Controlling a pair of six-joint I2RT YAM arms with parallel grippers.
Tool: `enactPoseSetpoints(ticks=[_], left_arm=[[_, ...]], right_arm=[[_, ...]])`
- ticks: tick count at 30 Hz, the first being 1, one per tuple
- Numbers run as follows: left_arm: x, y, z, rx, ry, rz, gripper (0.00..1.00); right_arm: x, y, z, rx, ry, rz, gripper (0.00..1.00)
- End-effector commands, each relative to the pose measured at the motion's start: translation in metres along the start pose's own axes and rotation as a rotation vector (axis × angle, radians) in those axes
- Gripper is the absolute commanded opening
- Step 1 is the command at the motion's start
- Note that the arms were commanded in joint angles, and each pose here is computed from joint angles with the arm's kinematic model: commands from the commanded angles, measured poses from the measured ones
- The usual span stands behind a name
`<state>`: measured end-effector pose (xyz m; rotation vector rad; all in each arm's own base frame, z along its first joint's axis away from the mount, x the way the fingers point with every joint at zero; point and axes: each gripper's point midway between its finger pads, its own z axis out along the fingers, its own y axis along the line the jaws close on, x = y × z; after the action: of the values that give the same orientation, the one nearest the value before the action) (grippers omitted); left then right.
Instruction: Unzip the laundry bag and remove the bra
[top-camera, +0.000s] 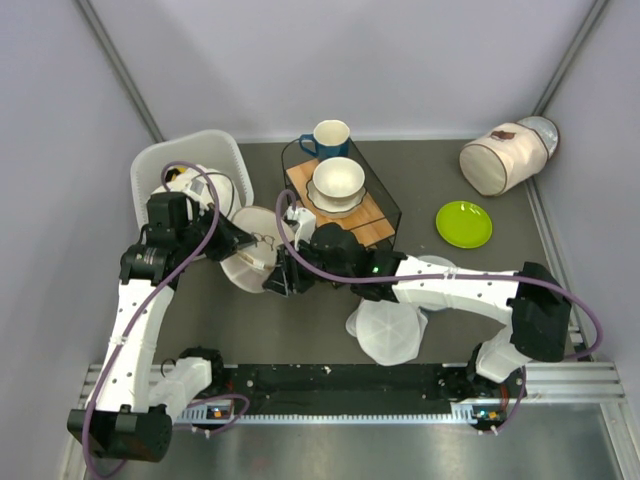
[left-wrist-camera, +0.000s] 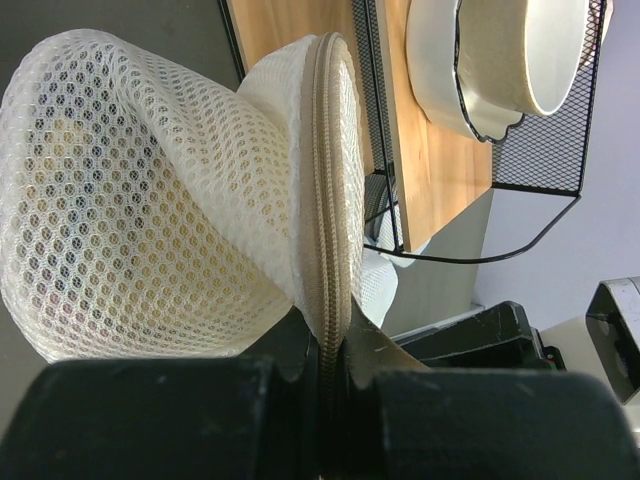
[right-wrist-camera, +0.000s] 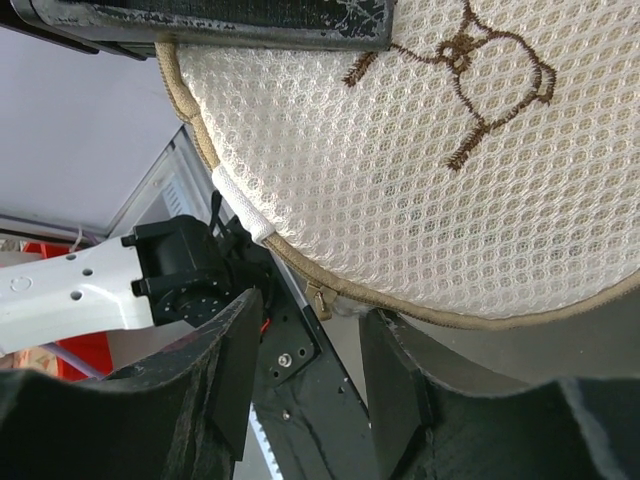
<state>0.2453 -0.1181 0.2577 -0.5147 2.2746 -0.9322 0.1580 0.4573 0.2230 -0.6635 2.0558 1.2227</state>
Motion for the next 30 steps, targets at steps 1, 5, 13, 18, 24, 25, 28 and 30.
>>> enactPoseSetpoints(ticks=[1,5,13,18,24,25,28,30], left_arm=[[-0.012,-0.017,-0.008,0.064,-0.057,0.037,0.0],[-0.011,-0.017,-0.009,0.065,-0.056,0.037,0.0],[-0.012,-0.017,-0.01,0.06,-0.061,0.046,0.0],[-0.016,-0.015,-0.01,0.038,-0.068,0.053,0.0],[-0.023,-0.008,0.001,0.011,-0.064,0.065,0.0],[-0.024,-0.006,0.004,0.01,-0.065,0.067,0.0],[-0.022,0.006,0.023,0.006,-0.04,0.068,0.0],[-0.019,0.021,0.035,-0.034,-0.011,0.062,0.05]], right_arm=[[-0.033,0.022,-0.003,-0.04,-0.11,-0.011,0.42],[-0.033,0.014,-0.003,-0.003,-0.123,0.0,0.19],[-0.026,0.0,-0.013,0.046,-0.125,-0.002,0.0],[-0.001,-0.012,-0.022,0.054,-0.062,-0.057,0.0],[0.038,-0.014,-0.034,0.004,0.065,-0.196,0.0],[0.038,0.001,-0.034,-0.034,0.074,-0.246,0.0],[0.037,0.02,-0.028,-0.05,0.109,-0.307,0.0],[0.034,0.022,-0.015,-0.035,0.124,-0.298,0.0]])
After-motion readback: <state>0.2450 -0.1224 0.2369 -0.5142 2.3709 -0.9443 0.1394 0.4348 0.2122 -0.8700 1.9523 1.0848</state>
